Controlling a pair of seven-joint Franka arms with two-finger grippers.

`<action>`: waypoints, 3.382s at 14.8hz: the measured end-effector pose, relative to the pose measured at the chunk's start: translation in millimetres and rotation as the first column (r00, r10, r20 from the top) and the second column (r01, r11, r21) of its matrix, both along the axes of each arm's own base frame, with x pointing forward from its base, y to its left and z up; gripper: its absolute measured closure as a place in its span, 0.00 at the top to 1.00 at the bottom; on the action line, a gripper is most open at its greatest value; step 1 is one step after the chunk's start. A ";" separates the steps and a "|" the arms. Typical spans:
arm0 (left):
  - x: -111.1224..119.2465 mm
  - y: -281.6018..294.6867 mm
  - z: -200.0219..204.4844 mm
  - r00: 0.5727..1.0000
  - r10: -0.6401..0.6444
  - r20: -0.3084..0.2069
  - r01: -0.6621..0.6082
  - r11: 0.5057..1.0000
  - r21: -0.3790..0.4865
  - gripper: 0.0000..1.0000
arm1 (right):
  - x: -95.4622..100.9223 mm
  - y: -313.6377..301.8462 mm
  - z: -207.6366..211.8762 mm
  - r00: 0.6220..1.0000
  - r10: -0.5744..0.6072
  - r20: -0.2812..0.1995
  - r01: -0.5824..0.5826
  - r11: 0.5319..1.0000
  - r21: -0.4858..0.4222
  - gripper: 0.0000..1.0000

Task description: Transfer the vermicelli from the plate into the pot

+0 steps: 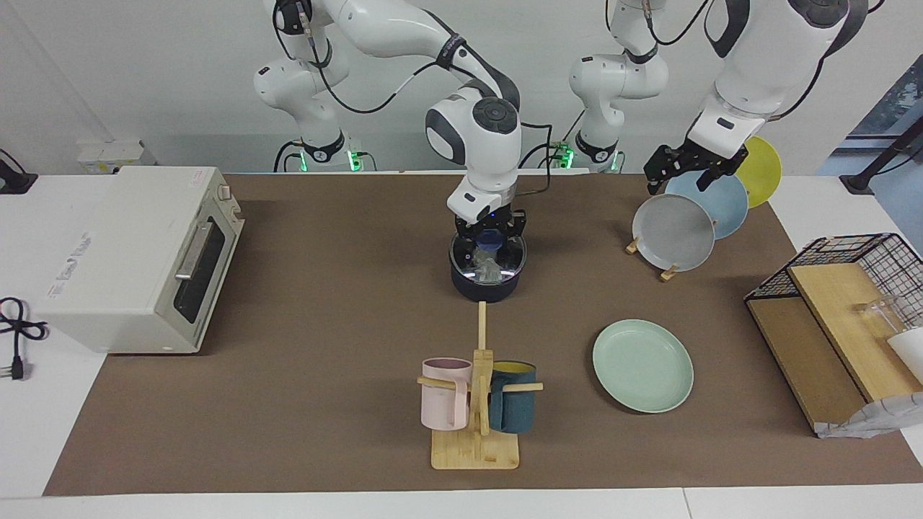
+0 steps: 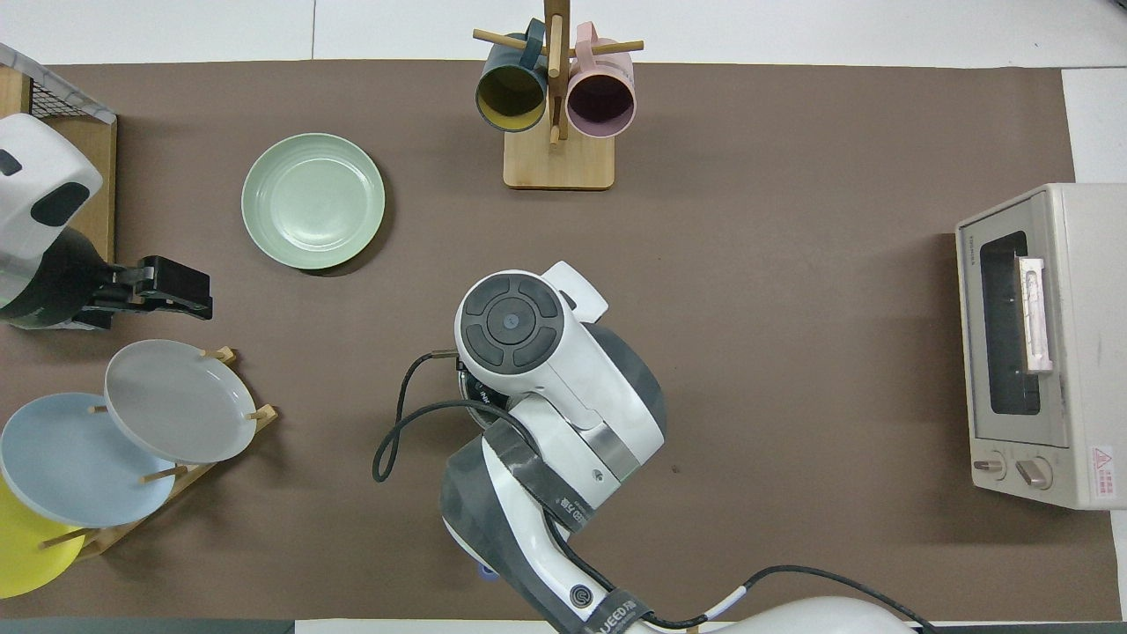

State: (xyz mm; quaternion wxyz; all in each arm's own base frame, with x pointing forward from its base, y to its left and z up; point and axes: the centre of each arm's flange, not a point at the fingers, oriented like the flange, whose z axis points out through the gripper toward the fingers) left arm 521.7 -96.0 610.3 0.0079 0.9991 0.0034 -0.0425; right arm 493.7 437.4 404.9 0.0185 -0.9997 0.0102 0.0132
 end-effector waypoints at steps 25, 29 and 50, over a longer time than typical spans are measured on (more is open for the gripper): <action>4.2 11.6 0.4 1.000 -0.009 0.015 0.009 1.000 -0.005 1.00 | 46.5 -82.2 79.5 0.997 -0.040 0.068 0.042 0.999 -0.035 1.00; 4.2 11.6 0.4 1.000 -0.009 0.015 0.009 1.000 -0.005 1.00 | 71.1 -207.7 157.9 0.996 -0.071 0.053 0.074 0.996 -0.051 1.00; 4.2 11.7 0.4 1.000 -0.009 0.015 0.009 1.000 -0.005 1.00 | 46.0 -412.6 213.2 0.998 0.037 -0.045 -0.040 0.997 -0.069 1.00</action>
